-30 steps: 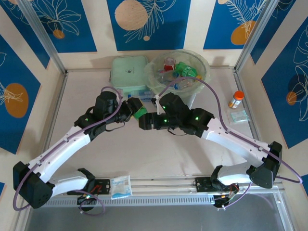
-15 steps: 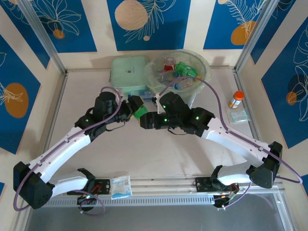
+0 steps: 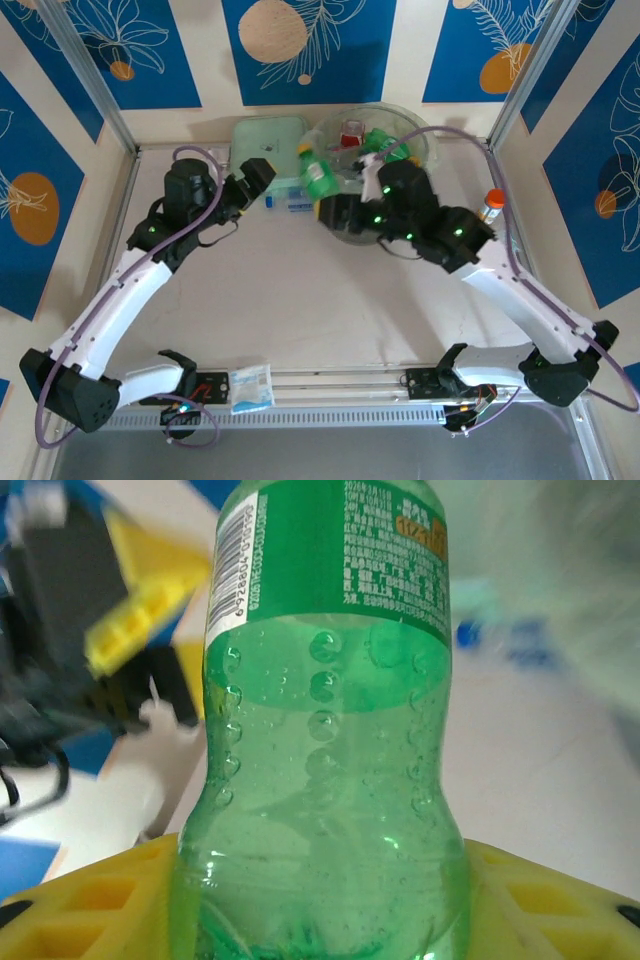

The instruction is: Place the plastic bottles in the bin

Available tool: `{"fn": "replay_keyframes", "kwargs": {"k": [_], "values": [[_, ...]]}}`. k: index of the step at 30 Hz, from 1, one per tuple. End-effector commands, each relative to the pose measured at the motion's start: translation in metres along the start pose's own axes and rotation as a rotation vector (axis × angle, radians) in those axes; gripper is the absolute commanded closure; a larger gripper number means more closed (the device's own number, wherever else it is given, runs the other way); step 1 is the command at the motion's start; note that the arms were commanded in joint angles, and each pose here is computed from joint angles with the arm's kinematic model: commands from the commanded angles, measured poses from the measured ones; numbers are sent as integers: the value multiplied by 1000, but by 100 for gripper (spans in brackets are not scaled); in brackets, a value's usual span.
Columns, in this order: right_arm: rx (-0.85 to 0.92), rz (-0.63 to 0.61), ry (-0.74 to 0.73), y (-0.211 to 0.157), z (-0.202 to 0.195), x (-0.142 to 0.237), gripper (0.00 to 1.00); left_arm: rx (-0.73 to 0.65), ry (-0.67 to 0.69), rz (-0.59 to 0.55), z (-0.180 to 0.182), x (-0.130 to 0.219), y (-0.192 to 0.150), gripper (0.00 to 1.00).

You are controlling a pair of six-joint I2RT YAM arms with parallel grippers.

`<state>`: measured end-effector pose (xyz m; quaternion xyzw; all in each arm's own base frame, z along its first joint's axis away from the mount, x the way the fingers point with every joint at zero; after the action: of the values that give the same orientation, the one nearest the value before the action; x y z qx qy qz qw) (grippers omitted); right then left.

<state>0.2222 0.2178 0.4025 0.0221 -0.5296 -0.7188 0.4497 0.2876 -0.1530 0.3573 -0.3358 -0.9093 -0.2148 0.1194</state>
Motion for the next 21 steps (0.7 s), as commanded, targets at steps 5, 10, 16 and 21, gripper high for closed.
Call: {"fn": "replay_keyframes", "kwargs": {"k": [5,10,16,21], "values": [[34,-81,-150,51,-52,12,50,-143,224,-8,44,11,1,1],[59,-54,-226,67,-76,-14,45,-148,265,13,65,6,-7,1],[72,-25,-336,74,-98,-27,26,-167,321,15,79,-4,-7,1],[74,-34,-387,76,-106,-18,23,-149,331,15,86,-17,-6,1]]}}
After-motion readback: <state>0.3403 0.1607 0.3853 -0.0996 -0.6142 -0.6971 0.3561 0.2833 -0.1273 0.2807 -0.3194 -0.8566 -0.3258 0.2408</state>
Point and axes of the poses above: each hand's point on the last joint's axis, 136 mm out from that joint toward the fingers, its own x axis back along the fingers, its own z axis along the line the jaws close on, y = z × x, the point moved 6 cm from there along x, back along the fingers, and after that the axes turned 9 degrees about x, right-handed, at the moved point
